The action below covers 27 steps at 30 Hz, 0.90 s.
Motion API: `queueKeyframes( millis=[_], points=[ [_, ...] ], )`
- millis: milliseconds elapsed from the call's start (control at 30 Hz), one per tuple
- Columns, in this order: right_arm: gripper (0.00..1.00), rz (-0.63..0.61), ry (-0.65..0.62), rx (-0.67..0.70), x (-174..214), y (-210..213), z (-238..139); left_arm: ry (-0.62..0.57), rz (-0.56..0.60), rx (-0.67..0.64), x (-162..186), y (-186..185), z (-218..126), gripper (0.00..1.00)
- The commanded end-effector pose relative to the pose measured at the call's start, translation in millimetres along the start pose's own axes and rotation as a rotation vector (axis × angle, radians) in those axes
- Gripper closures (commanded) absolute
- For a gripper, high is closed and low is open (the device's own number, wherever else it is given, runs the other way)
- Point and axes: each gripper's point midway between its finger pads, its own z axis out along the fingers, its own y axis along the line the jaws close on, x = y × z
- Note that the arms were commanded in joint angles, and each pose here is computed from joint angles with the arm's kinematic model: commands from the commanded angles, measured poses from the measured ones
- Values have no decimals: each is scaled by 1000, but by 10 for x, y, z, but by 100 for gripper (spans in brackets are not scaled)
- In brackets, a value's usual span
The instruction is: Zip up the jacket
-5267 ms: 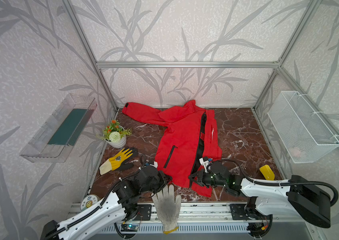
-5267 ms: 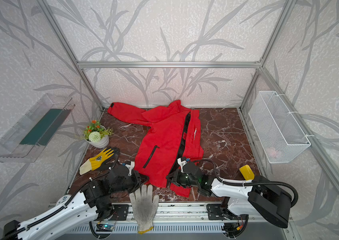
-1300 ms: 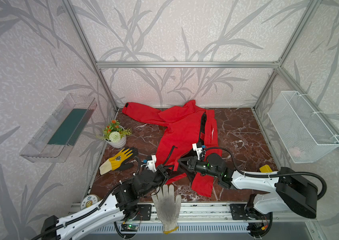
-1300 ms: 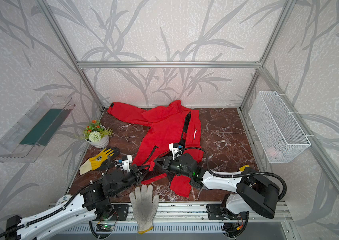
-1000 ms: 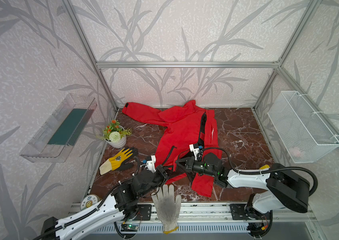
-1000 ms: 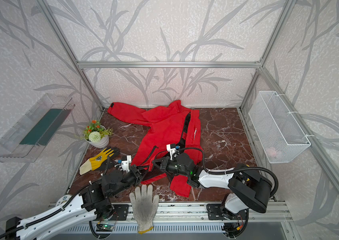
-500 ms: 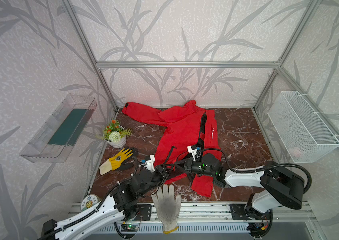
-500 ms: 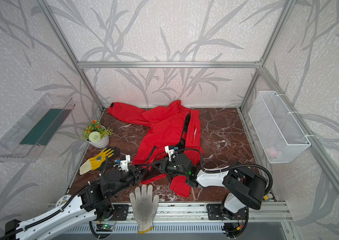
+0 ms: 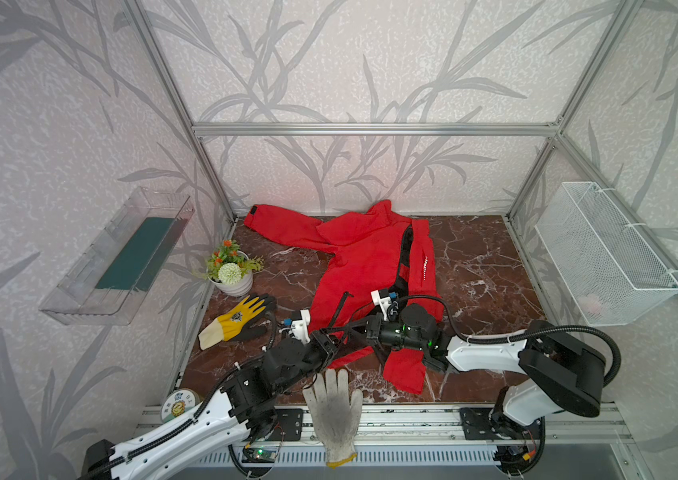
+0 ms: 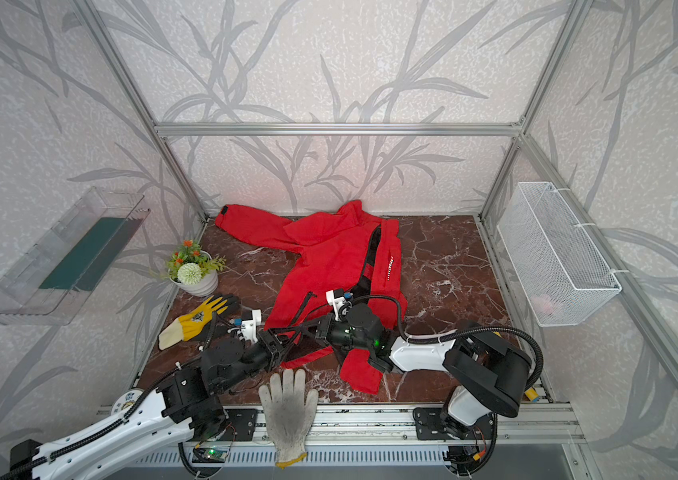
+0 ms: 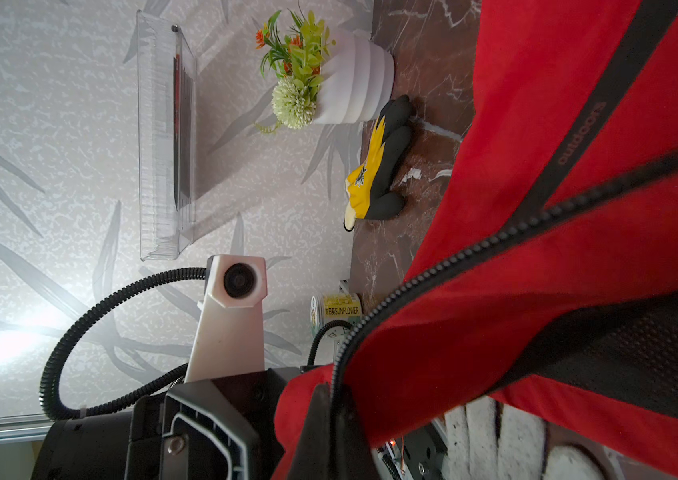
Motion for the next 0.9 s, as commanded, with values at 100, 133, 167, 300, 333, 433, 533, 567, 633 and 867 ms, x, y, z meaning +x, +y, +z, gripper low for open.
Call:
queueKeyframes(
  millis=[100,133,167,300,333,433,533,567,633,867],
  points=[
    [100,1,36,-26,30,86,66,-11,-2,14,-32,-53,-35,81],
    [100,2,35,-28,29,84,68,-10,-3,12,-30,-44,-36,86],
    [100,1,34,-30,28,91,69,-9,-2,12,-30,-48,-40,89],
    [99,-3,31,-27,17,96,58,-11,-2,-1,-34,-6,-43,100],
    [91,-6,29,-20,17,85,49,-13,-2,-5,-38,10,-44,100],
    [59,-16,17,35,-8,15,-31,-19,-3,-26,-48,72,-41,100],
    [45,-11,2,164,-7,-172,-200,-28,-7,-17,-69,77,-77,100],
    [43,-9,-8,224,-3,-249,-284,-33,-6,-24,-80,104,-84,100],
    [40,6,-26,374,12,-445,-490,-41,-5,-36,-104,145,-98,100],
    [29,52,-118,870,69,-947,-1488,-65,-21,-61,-199,272,-76,100]
  ],
)
